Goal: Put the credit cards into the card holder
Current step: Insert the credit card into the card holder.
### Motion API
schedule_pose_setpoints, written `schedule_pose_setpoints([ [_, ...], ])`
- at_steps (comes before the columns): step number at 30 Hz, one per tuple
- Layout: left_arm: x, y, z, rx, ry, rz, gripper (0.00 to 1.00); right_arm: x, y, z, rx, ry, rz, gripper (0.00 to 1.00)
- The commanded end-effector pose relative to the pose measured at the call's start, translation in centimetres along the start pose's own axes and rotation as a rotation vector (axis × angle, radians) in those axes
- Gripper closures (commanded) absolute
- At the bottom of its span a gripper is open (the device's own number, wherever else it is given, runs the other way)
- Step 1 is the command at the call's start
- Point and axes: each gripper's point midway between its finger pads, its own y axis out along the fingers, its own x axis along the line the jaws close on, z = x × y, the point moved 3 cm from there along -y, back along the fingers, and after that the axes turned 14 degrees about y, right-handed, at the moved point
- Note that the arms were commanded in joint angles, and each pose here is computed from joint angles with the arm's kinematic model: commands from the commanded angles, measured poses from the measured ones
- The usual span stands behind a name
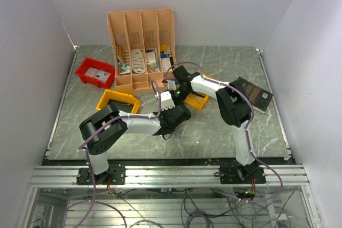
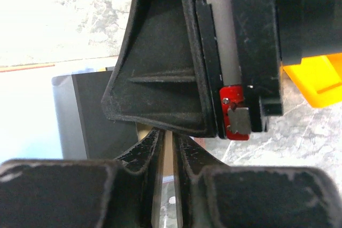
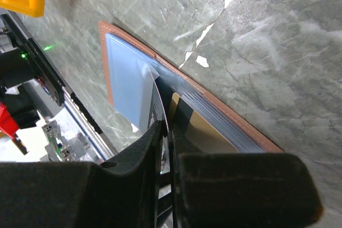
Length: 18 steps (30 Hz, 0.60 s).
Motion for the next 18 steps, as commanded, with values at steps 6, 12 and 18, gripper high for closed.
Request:
schedule_pose_setpoints([
  [6, 2.3, 0.6, 0.6, 0.011, -0.013, -0.21, 0.67, -3.6, 2.1, 0.8, 0.031, 0.018, 0.106, 0.85],
  [12, 2.4, 0.7, 0.6, 0.011, -0.018, -0.225, 0.6, -3.3, 2.0, 0.6, 0.028, 0.007, 0.103, 0.82],
  [18, 2.8, 0.6, 0.8, 0.016, -0.025, -0.244, 0.56, -2.7, 1.4, 0.3, 0.014, -0.016, 0.093, 0.76],
])
